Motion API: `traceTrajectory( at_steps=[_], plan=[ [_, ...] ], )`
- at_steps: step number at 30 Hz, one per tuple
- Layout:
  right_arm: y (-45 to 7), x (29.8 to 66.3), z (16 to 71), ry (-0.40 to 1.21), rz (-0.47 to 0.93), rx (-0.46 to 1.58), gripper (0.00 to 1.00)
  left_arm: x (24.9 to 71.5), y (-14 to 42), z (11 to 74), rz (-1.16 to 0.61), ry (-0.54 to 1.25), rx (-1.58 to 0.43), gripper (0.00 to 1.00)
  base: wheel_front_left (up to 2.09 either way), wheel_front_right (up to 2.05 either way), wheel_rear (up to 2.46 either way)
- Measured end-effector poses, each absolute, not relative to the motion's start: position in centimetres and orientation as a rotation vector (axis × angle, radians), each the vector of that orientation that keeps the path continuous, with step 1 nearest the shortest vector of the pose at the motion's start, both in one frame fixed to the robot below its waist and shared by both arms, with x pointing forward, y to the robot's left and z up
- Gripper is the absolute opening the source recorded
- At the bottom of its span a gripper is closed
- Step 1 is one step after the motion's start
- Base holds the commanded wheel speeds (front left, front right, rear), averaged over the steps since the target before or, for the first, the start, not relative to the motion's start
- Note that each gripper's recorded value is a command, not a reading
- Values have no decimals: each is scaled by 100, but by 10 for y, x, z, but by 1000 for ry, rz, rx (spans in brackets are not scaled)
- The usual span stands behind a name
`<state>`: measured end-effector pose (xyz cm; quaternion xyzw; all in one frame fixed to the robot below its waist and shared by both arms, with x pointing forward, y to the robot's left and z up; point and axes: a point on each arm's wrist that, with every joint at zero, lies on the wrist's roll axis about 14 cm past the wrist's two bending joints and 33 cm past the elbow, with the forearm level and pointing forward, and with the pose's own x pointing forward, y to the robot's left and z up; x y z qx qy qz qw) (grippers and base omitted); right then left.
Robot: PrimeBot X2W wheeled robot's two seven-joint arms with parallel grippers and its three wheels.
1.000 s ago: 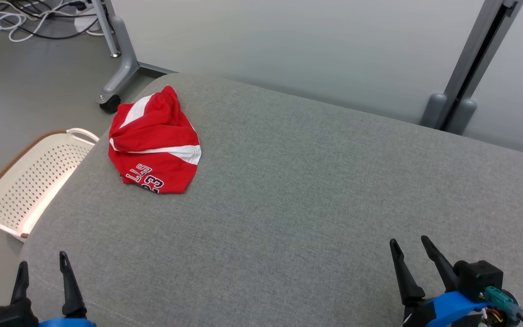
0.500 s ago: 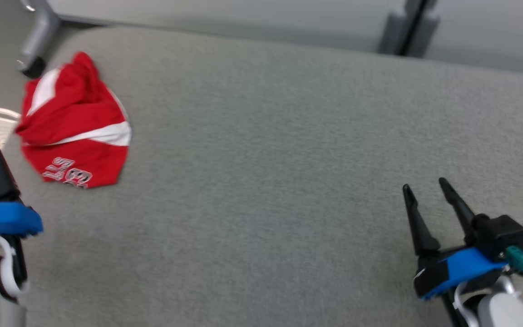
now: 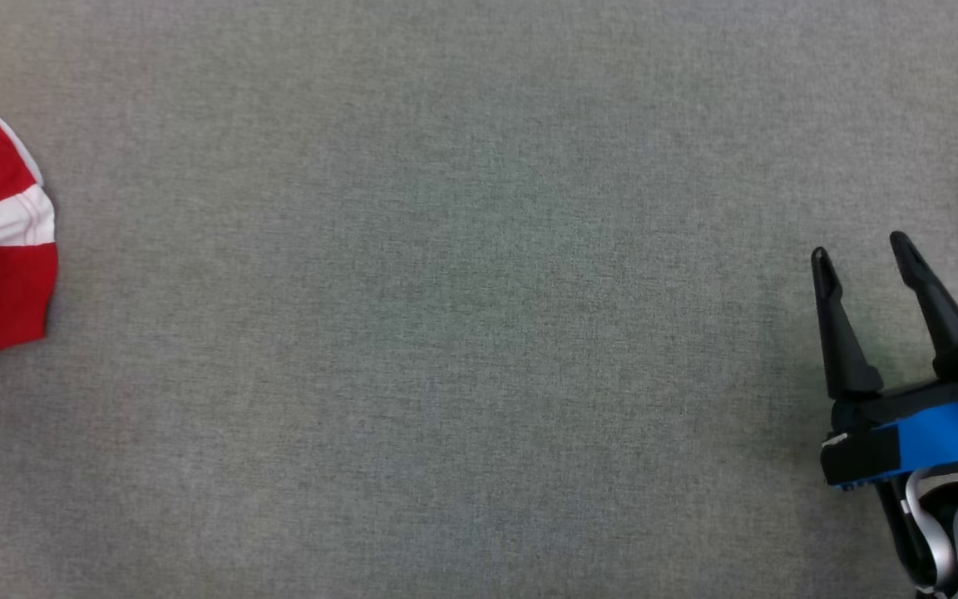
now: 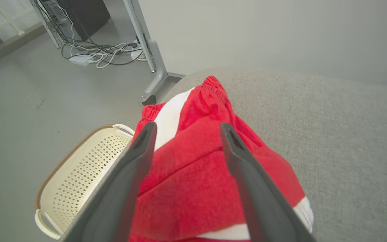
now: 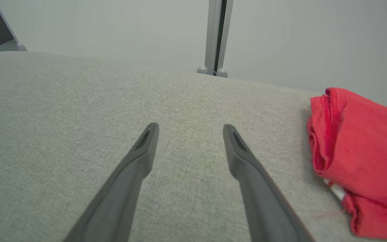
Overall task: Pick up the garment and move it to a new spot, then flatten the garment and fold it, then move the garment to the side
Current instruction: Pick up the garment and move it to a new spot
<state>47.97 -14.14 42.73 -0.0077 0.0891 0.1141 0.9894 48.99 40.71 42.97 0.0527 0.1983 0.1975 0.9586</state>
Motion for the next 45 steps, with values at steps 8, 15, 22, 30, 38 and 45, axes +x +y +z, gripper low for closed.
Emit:
traceTrajectory(
  at_steps=[8,15,22,30,38,45],
  plan=[
    [-149,483,424,183,215,-25,100,474,399,364,397,745,-21,100,0,0,0],
    [-147,483,428,176,222,-25,100,456,389,340,399,891,-95,64,0,0,0],
    [-148,482,435,164,218,-21,100,462,379,344,363,838,-87,0,0,0,0],
    [-142,474,455,116,219,14,100,519,369,444,266,390,44,0,0,0,0],
    [-145,454,478,65,185,54,100,561,302,575,76,-33,143,0,0,0,0],
    [-170,431,488,38,103,76,100,568,192,666,-172,-277,155,0,0,0,0]
  ],
)
